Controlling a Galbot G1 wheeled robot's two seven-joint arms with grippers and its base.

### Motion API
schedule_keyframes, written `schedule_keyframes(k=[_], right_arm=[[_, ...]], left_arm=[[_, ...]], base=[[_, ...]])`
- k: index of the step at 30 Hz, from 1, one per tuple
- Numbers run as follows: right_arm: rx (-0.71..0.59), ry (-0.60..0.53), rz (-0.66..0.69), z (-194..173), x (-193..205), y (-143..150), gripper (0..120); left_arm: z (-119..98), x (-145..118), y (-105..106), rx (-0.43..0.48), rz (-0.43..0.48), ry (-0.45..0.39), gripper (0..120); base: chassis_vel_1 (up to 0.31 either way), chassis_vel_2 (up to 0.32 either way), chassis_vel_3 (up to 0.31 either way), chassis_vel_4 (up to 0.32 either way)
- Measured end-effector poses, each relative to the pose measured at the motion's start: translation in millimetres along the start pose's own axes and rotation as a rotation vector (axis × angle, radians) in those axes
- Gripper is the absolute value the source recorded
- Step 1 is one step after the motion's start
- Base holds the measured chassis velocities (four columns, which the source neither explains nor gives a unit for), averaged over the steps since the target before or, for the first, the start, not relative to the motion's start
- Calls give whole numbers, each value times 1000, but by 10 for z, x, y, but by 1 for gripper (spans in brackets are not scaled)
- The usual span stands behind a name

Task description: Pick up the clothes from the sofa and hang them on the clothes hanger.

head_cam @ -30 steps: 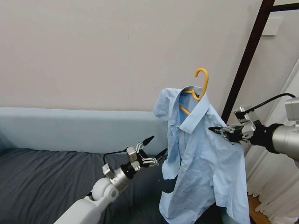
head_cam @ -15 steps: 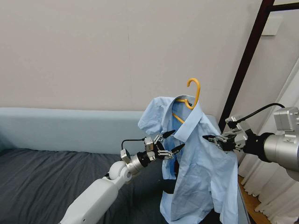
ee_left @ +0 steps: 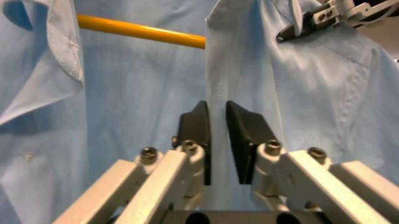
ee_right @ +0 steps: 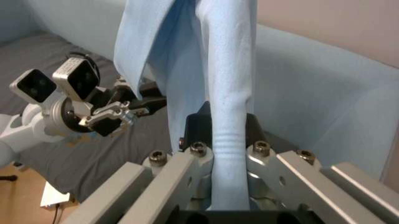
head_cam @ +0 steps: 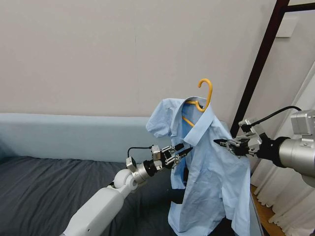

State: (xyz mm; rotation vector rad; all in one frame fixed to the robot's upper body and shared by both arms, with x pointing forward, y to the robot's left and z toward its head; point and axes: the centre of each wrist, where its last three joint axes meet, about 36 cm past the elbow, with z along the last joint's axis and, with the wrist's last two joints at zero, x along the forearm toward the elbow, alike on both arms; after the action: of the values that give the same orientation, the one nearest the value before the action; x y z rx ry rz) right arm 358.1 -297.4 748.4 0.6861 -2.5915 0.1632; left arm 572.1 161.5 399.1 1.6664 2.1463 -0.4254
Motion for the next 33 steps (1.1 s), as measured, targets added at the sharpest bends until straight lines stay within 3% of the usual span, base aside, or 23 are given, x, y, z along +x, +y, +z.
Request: schedule_keyframes(k=[4,14,19,23,28,33], right_arm=[[1,-5,0,2,-4,-3,1],[-13,-34,10,-97,64,-60,1],[-27,-46,24,-174,120,-102,1],[-39,-48,25,-205,144,-107,1],[-59,-29,26,-210,169,-54,1],[-58,-19,50,-224,193,-42,1]], left_arm=[[-67,23,32,-12,-8,-3,0],[-430,-188,187,-128,-29,-42,0],[-485,-283,190,-173,-9,-42,0],[-445,-308,204,-203,-15,-28,0],[-218,-265,44,-201,-74,-5,0],[-63,-71,-152,-202,-94,31,16]], base=[[0,0,0,0],[0,0,0,0],[0,0,0,0],[0,0,0,0],[0,0,0,0],[0,0,0,0]])
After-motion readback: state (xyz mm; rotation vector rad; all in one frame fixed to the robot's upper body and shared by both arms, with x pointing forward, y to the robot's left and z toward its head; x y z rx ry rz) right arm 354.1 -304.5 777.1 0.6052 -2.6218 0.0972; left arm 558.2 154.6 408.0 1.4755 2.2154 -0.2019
